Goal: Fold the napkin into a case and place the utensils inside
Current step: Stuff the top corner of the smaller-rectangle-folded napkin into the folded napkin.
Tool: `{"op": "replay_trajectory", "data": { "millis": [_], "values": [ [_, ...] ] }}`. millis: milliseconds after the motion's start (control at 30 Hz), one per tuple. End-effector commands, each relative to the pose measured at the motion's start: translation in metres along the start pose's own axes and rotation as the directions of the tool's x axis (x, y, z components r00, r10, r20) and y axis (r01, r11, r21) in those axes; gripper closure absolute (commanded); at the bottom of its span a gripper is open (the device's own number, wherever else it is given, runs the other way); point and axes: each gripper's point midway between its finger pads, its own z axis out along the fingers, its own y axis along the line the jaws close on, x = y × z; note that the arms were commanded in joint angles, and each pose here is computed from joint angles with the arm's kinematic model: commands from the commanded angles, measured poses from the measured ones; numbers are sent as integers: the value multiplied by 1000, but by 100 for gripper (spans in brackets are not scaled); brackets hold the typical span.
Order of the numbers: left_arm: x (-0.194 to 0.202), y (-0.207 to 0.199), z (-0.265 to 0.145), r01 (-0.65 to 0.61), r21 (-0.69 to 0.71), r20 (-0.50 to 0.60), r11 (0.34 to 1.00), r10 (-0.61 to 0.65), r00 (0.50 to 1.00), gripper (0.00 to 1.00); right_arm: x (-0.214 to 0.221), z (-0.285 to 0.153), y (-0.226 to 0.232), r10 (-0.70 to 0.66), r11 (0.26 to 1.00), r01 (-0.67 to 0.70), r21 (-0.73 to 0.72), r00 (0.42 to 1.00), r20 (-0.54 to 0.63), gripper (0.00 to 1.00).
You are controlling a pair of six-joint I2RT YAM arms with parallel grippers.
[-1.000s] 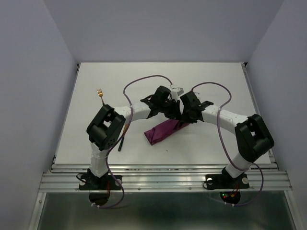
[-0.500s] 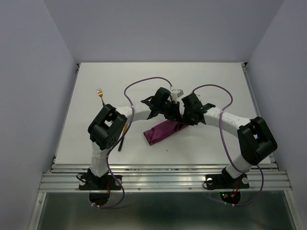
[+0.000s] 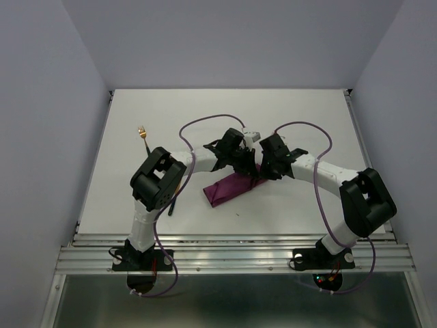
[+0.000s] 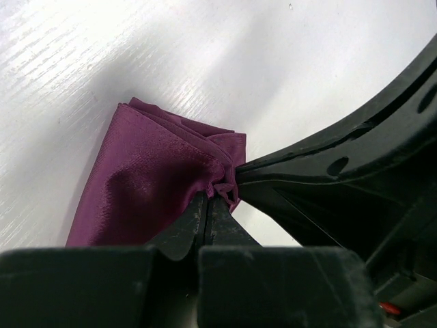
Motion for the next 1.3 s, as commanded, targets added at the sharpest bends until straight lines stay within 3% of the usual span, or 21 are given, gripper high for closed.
{"op": "replay_trajectory", "data": {
  "millis": [0, 533, 1267],
  "values": [
    [1, -8, 4, -11, 13, -7, 1000, 11, 1000, 100, -14, -12, 18, 20, 996, -15, -83, 998, 62, 99],
    [15, -9, 16, -10, 14, -66, 1000, 11, 998, 100, -20, -19, 26, 36, 993, -27, -119, 997, 74, 99],
    [6, -28, 7, -39, 27, -35, 999, 40, 999, 100, -10, -15, 24, 31, 991, -24, -128, 998, 49, 99]
  ]
}}
